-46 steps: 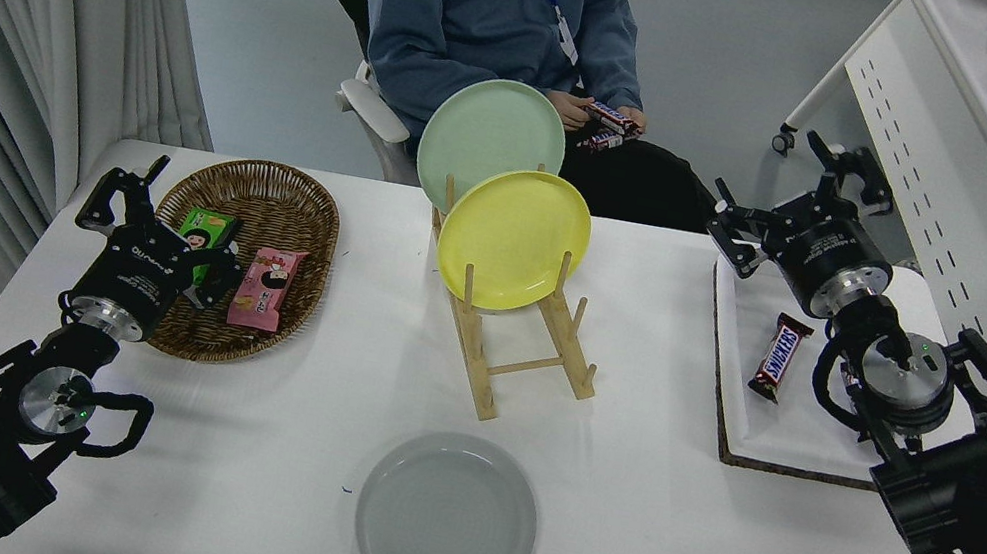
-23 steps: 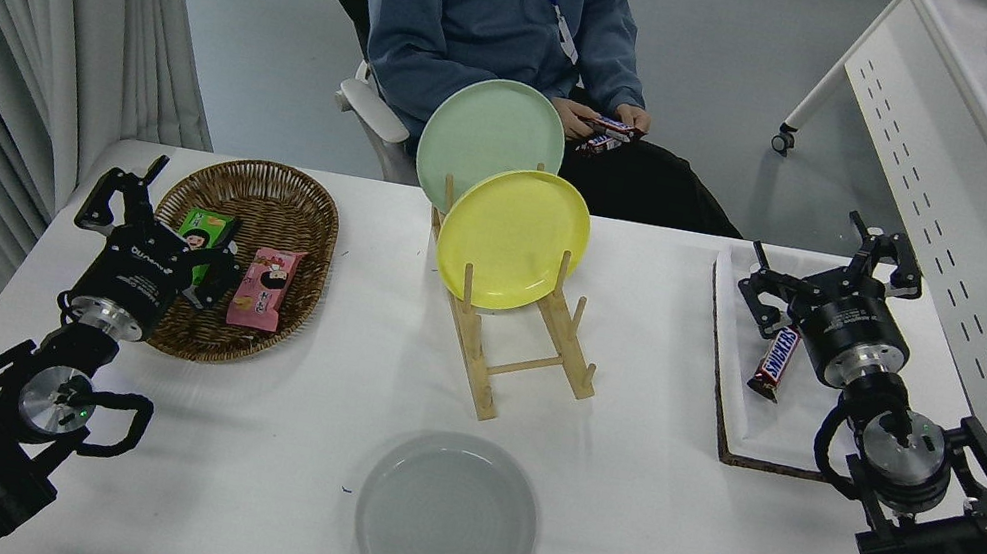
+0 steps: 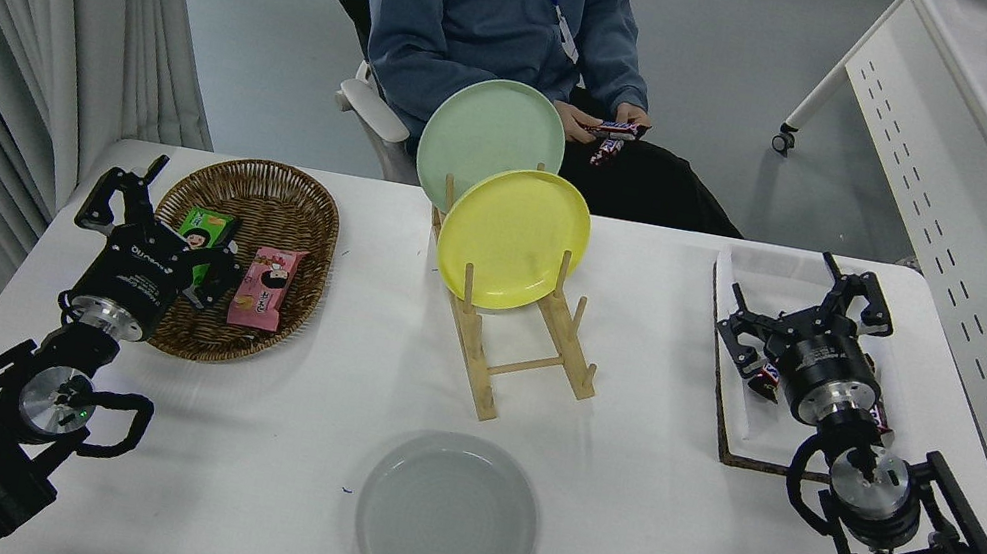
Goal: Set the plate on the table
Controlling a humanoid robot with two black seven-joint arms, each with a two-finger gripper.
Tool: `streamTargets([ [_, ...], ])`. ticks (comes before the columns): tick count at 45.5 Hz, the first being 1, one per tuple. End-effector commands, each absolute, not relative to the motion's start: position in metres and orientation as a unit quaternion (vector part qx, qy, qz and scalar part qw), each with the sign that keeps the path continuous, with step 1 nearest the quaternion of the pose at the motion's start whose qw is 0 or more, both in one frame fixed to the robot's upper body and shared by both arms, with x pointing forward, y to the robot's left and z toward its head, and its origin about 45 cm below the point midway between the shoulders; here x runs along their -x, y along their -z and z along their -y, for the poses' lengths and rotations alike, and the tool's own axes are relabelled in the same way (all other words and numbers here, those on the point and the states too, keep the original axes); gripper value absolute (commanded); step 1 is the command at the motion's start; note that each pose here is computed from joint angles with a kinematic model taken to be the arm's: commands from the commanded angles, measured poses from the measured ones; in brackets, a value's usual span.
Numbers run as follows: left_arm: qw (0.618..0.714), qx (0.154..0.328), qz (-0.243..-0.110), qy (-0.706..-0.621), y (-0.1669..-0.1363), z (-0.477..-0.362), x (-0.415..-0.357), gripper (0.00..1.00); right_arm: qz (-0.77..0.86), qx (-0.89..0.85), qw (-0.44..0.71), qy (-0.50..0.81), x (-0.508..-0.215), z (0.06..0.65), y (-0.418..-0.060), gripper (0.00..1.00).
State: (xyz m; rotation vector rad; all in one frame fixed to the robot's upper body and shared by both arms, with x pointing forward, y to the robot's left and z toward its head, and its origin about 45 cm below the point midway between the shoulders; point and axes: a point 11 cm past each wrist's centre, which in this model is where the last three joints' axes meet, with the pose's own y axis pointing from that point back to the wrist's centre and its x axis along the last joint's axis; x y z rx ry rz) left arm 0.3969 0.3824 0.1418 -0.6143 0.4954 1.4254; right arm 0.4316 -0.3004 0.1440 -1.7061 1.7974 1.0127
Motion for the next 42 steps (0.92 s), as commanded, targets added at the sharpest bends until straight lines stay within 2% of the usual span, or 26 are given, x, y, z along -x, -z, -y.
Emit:
streamTargets([
  [1, 0.6862, 0.275, -0.221, -0.6362, -0.1419, -0.382, -0.3970, 1.00, -0.677, 0.619, 0.203, -0.342, -0.435, 0.309, -0.141, 0.99],
  [42, 0.6859, 0.274, -0.221, -0.6368, -0.1416, -0.383, -0.3968, 1.00, -0.648, 0.658, 0.240, -0.297, -0.433, 0.319, -0.155, 0.99],
])
